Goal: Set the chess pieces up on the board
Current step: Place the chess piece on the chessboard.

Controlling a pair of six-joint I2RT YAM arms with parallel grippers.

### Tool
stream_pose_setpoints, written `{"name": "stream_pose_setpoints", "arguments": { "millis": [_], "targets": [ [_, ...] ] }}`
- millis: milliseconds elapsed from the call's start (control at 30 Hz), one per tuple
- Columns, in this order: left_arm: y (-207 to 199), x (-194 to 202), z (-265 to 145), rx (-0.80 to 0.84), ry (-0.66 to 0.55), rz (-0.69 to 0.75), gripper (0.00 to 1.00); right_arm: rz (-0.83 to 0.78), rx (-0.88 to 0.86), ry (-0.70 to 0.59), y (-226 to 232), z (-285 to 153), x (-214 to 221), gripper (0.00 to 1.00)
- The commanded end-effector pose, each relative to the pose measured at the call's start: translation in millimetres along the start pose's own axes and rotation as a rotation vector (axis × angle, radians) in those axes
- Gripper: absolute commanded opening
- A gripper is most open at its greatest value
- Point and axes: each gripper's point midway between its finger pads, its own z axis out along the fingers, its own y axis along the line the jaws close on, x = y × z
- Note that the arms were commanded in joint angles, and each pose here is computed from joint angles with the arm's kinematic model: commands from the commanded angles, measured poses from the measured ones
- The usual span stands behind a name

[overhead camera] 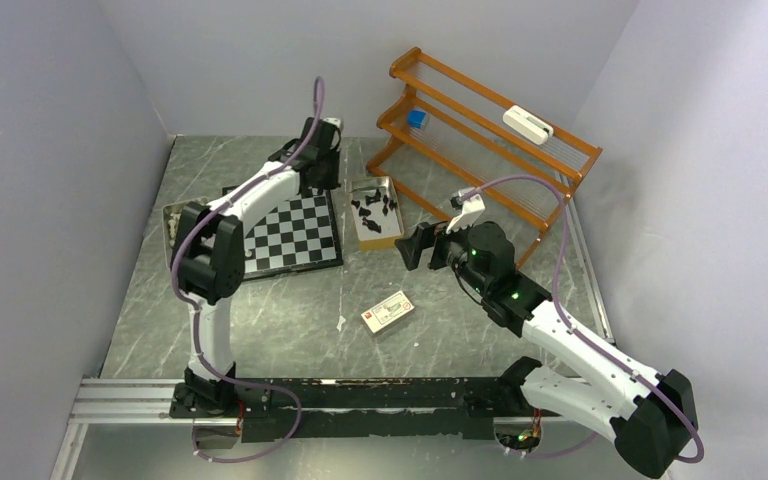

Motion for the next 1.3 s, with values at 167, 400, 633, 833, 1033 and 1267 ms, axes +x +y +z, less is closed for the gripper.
{"name": "stream_pose_setpoints", "arguments": {
  "millis": [167, 400, 633, 833, 1033, 1267],
  "targets": [
    [79, 13, -8, -0.175, -0.002, -0.132, 0.13, 0.005, -0.032, -0.031, 7, -1, -9, 1.00],
    [103, 22, 6, -0.237, 0.022, -0.145, 0.13, 0.003, -0.031, -0.035, 7, -2, -10, 1.00],
    [115, 26, 22, -0.247, 0.033, -0.158, 0.14, 0.000, -0.023, -0.035, 6, -4, -11, 1.00],
    [122, 26, 29, -0.264, 0.028, -0.153, 0.14, -0.004, -0.017, -0.030, 4, -3, -10, 1.00],
    [132, 31, 38, -0.278, 0.033, -0.151, 0.14, -0.005, -0.010, -0.029, 3, -2, -10, 1.00],
    [135, 36, 48, -0.274, 0.043, -0.145, 0.15, -0.006, -0.001, -0.034, 2, -3, -11, 1.00]
  ]
}}
